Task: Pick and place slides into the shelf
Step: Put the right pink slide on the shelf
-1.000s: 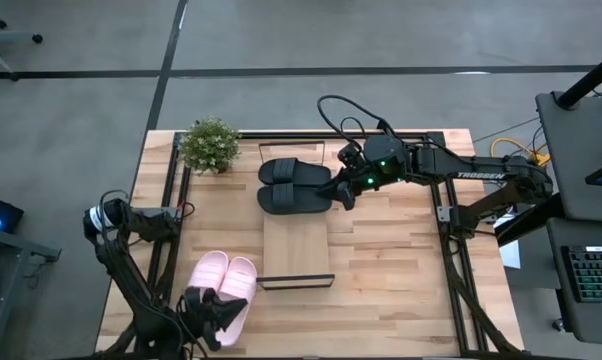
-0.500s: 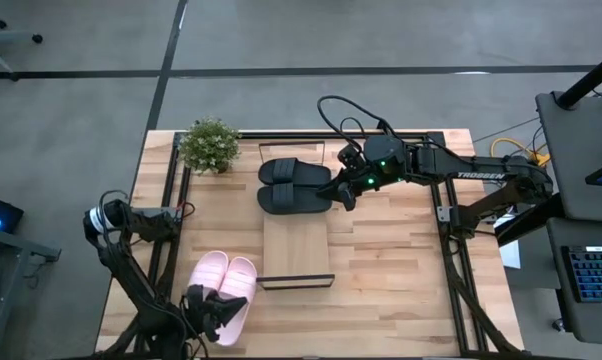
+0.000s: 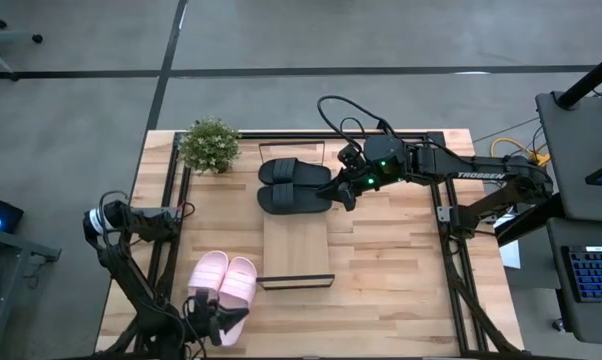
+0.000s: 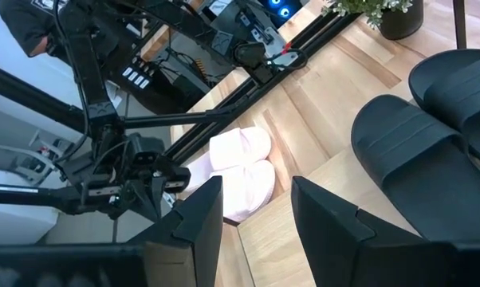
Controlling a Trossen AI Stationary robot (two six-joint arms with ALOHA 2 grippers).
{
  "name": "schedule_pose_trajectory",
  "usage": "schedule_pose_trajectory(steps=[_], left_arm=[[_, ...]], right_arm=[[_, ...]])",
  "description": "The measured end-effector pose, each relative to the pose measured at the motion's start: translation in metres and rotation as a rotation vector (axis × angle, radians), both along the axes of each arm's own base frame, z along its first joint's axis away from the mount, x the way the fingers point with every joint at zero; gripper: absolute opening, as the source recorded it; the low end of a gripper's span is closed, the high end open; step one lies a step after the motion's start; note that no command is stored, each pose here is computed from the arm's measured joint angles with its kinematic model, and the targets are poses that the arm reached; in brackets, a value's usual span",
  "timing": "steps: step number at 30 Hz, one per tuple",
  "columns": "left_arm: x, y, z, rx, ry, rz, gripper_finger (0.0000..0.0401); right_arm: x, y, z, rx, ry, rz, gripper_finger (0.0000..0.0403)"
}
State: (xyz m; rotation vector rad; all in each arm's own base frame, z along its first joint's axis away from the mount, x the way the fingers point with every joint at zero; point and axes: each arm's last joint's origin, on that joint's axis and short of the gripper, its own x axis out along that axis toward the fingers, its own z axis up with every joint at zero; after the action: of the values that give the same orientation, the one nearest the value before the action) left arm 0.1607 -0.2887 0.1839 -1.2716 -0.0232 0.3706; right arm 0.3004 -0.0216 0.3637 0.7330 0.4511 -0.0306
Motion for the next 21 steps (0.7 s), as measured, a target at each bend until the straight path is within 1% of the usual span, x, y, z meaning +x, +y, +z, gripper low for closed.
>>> schedule_pose_trajectory(steps=[7,10,12,17,21], left_arm=[[0.0,-0.001,-0.001,-0.006,0.013,-0.01,0.0],[0.0,-0.002,-0.004,-0.028,0.096,-0.064,0.0],[0.0,-0.001,-0.007,-0.024,0.139,-0.086,0.0],[-0.002,0.002,-0.011,-0.018,0.179,-0.082,0.0],[-0.001,0.006,-0.014,0.008,0.202,-0.073,0.0]], right_arm=[[0.0,0.0,0.0,-0.001,0.0,-0.003,0.0141],[0.0,0.0,0.0,0.001,0.0,-0.004,0.0141],[0.0,0.0,0.0,0.004,0.001,-0.005,0.0141],[0.0,0.0,0.0,0.013,0.002,-0.009,0.0141],[0.0,0.0,0.0,0.022,0.003,-0.012,0.0141]])
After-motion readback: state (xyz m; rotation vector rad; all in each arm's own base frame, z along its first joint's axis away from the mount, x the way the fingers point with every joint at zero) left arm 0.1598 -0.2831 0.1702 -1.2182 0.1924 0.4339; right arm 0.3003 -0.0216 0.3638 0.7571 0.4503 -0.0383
